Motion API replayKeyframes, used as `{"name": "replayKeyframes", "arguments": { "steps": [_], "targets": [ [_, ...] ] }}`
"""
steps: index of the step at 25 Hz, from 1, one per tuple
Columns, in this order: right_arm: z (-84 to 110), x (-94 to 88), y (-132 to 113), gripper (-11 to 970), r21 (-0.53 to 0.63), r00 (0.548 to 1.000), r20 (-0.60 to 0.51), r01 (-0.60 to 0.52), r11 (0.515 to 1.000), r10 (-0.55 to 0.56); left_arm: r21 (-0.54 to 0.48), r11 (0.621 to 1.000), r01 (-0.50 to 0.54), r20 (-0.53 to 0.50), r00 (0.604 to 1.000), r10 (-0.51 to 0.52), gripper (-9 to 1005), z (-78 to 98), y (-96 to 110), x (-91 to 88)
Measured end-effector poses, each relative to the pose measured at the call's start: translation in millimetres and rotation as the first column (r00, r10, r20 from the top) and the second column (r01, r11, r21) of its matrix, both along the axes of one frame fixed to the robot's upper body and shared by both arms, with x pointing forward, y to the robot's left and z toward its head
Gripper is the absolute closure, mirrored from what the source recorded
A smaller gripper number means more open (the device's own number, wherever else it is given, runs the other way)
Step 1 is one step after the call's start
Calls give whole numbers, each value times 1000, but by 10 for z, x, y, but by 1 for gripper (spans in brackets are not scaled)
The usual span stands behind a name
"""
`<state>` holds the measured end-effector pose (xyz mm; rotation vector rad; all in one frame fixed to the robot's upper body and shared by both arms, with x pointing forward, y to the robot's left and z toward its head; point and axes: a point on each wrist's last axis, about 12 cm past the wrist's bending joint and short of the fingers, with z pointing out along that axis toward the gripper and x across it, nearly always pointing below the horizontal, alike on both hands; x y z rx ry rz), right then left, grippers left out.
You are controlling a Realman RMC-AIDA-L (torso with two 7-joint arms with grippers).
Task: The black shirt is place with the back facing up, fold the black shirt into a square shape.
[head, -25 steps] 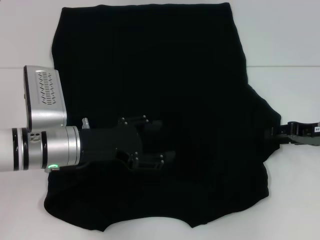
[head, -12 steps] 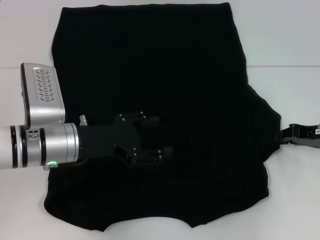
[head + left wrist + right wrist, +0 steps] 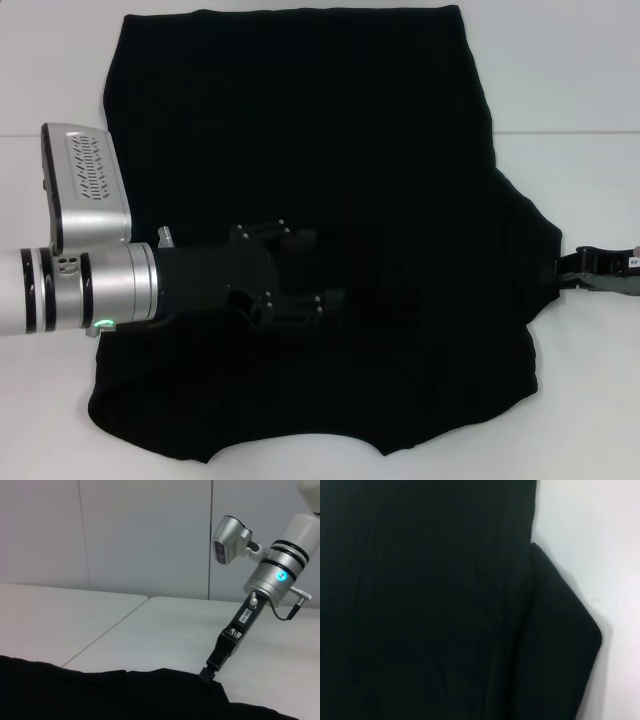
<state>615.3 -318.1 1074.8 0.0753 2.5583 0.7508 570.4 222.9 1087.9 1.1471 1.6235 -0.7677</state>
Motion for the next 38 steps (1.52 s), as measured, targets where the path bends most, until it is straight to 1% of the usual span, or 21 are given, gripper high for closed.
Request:
{"name": "replayKeyframes", "arguments": {
  "steps": [5,10,21,24,29,35,37,38],
  "targets": [
    [-17,-17,-12,667,0,1000,-7,5,1000,-5,-1,1000,0,-2,1000,0,168,2,-2,2],
    [-14,-6,-19,672,-5,1000,-2,13,1000,-13,-6,1000,-8,-16,1000,8,168,12,2,9],
    [-8,34,51,682,-8,1000,10,9,1000,-9,-7,1000,-11,-15,1000,11,168,14,2,14],
    [-20,37,69,772,-9,1000,13,13,1000,-13,-5,1000,-17,-14,1000,17,169,11,5,19],
    [-44,35,91,862,-15,1000,19,14,1000,-14,-3,1000,-19,-14,1000,19,169,11,10,20],
    [-32,33,63,957,-9,999,44,21,1000,-20,-5,1000,-20,-10,1000,20,169,21,11,28],
    [-24,7,-26,957,10,996,72,46,999,-47,-11,1000,-22,-7,1000,22,169,29,12,31],
    [-24,7,-26,956,10,996,72,46,999,-47,-14,1000,-22,-6,1000,22,169,35,11,32]
  ]
}}
